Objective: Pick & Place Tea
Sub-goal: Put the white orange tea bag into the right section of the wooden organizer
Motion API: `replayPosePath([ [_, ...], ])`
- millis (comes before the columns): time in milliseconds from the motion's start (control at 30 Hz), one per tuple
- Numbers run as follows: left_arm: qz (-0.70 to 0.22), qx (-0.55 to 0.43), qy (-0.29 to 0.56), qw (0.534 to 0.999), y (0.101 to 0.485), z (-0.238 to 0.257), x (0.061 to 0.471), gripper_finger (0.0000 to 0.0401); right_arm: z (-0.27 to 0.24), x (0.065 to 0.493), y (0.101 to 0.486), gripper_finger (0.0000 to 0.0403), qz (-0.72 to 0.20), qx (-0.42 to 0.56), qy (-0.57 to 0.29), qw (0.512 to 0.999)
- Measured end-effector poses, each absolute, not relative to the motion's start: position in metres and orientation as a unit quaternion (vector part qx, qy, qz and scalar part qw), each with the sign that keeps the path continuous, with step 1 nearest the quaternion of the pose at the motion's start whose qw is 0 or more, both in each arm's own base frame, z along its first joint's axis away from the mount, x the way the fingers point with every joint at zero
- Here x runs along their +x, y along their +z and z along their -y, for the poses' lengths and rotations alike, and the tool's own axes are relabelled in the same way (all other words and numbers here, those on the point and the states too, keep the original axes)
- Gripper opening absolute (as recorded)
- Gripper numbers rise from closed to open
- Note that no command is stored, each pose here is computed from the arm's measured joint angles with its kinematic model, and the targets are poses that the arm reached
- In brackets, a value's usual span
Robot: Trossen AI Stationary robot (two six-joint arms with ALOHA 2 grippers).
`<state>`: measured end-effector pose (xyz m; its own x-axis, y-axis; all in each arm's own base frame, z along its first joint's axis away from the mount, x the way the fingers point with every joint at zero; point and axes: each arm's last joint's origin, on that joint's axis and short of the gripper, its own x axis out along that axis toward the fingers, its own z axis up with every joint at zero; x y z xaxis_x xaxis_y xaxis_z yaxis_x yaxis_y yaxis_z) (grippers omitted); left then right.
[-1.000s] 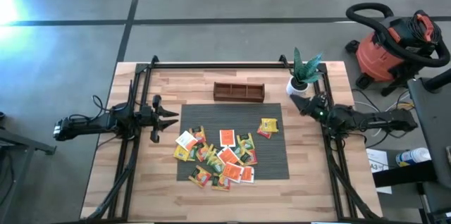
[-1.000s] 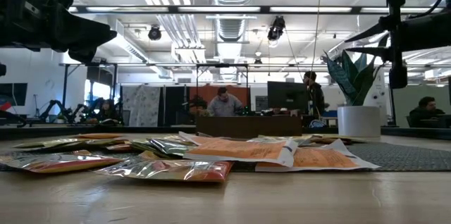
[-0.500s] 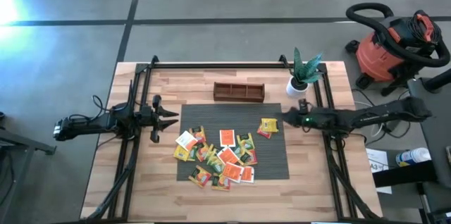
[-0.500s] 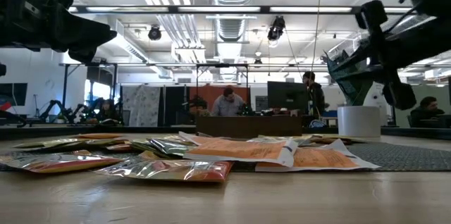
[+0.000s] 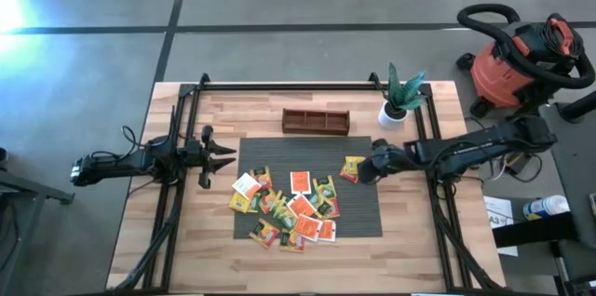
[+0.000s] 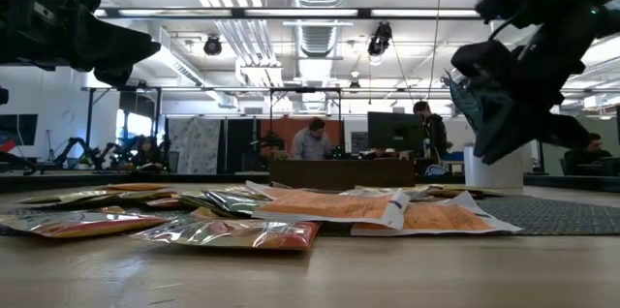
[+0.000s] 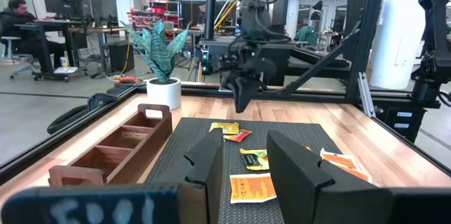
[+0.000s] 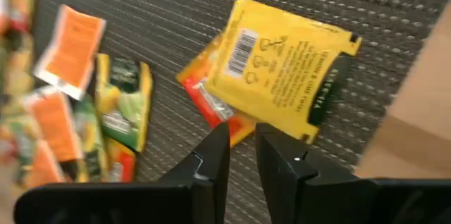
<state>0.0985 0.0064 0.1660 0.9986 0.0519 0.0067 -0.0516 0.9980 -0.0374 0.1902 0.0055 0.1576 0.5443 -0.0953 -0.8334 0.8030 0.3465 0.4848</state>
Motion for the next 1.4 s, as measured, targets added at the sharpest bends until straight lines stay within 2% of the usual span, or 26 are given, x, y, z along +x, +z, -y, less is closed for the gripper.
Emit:
replayPosePath([
  [167, 0.004, -0.019, 0.026, 0.999, 0.166, -0.006, 0.098, 0.0106, -0.004, 0.201, 0.169, 0.0086, -0.384, 0.445, -0.319, 0.743],
  [333, 0.004, -0.019, 0.026, 0.999, 0.166, -0.006, 0.098, 0.0106, -0.004, 0.204, 0.179, 0.0149, -0.437, 0.379, -0.308, 0.756],
  [467, 0.004, -0.019, 0.026, 0.999, 0.166, -0.006, 0.099, 0.0106, -0.009, 0.204, 0.182, 0.02, -0.491, 0.302, -0.247, 0.779],
  [567, 0.004, -0.018, 0.026, 0.999, 0.166, -0.006, 0.098, 0.0106, -0.013, 0.207, 0.178, 0.0219, -0.521, 0.207, -0.188, 0.806],
  [700, 0.003, -0.019, 0.026, 0.999, 0.166, -0.006, 0.099, 0.0106, -0.014, 0.211, 0.166, 0.0223, -0.556, 0.119, -0.164, 0.806],
  [933, 0.001, -0.019, 0.026, 0.999, 0.166, -0.006, 0.099, 0.0106, -0.013, 0.227, 0.162, 0.0224, -0.56, 0.079, -0.195, 0.801],
  [1133, 0.0, -0.019, 0.026, 0.999, 0.165, -0.006, 0.099, 0.0106, -0.014, 0.236, 0.158, 0.0224, -0.576, 0.031, -0.171, 0.798],
  [1300, 0.004, -0.028, 0.026, 0.999, 0.166, -0.006, 0.099, 0.0106, -0.014, 0.238, 0.157, 0.0224, -0.577, 0.03, -0.171, 0.798],
  [1400, 0.022, -0.087, 0.023, 0.996, 0.169, -0.006, 0.099, 0.0106, -0.013, 0.238, 0.158, 0.0224, -0.571, 0.049, -0.184, 0.799],
])
